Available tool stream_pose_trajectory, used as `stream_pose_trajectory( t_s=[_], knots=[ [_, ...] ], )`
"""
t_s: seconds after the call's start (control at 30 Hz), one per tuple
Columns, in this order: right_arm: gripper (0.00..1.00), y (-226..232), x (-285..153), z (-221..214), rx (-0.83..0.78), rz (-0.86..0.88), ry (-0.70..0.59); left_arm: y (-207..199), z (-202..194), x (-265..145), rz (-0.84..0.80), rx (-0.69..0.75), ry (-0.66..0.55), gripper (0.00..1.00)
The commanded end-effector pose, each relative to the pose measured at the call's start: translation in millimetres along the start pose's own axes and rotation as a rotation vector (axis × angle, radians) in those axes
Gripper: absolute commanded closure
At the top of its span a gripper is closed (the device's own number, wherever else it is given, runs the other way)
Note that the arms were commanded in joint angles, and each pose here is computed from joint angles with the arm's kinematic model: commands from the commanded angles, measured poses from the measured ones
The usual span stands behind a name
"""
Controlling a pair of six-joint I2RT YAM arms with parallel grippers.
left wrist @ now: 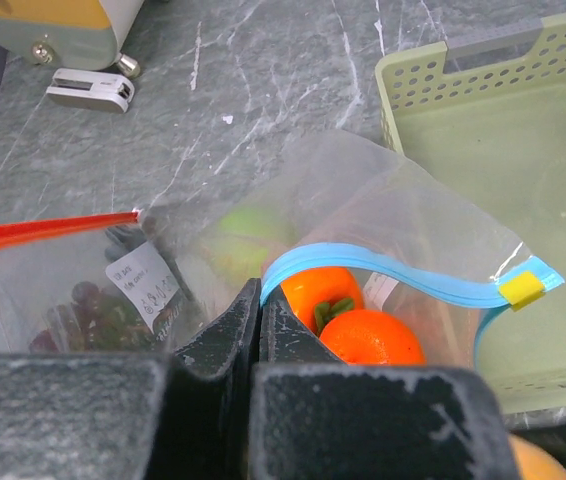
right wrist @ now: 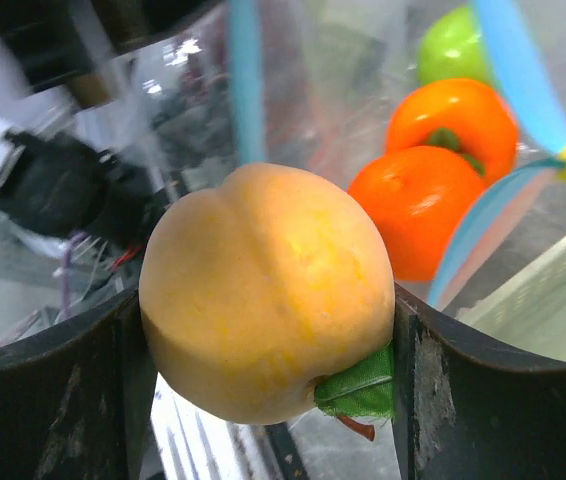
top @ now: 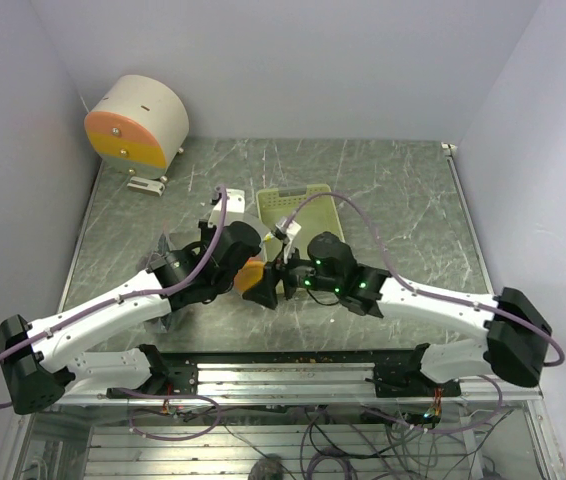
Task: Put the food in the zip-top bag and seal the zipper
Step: Place the fake fruit in the zipper food storage bag.
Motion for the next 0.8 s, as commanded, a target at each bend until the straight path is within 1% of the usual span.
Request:
stream_pose_trajectory(
  t_s=[0.0,0.17,0.3,0.33,0.4,0.43,0.47,0.5,0.53,0.57,0.77],
  knots=[
    [0.62,-25,25,28,0.038,-0.157,-0.091,1,13,-6,-0.024,-0.049,-0.028,0.93],
    [0.62,-54,42,44,0.085,-0.337,-0.137,-1,11,-6,-0.045,-0.057,-0.021,0.93],
    [0.59,-72,49,62,0.089,-0.495,-0.173,-6,7,-5,-0.069,-0.063,-0.013,0.93],
    [0.57,-76,49,63,0.085,-0.524,-0.179,-7,7,-5,-0.073,-0.061,-0.010,0.93],
    [0.48,-81,52,69,0.065,-0.563,-0.183,-8,6,-5,-0.078,-0.063,-0.007,0.93],
    [0.41,-82,56,68,0.047,-0.561,-0.169,-8,6,-5,-0.078,-0.065,-0.009,0.93],
    [0.28,-82,61,73,0.039,-0.553,-0.164,-9,5,-4,-0.077,-0.064,-0.012,0.93],
    [0.13,-79,65,72,0.032,-0.531,-0.145,-10,5,-3,-0.079,-0.062,-0.015,0.93],
    [0.02,-77,69,72,0.030,-0.518,-0.137,-11,5,-2,-0.079,-0.063,-0.018,0.93],
    [0.00,-74,69,71,0.031,-0.508,-0.135,-12,5,-1,-0.076,-0.060,-0.018,0.93],
    [0.00,-63,50,62,0.031,-0.474,-0.113,-13,4,4,-0.049,-0.035,-0.019,0.93]
  ],
)
Point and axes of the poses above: each gripper's point midway between its finger pads, its own x axis out along the fingers, its own y axis along the line the jaws close on, z = x × y, the point moved 2 cm from there along -x, back along the fingers, and after that the axes turned 5 degrees about -x, right-handed, at the moved point
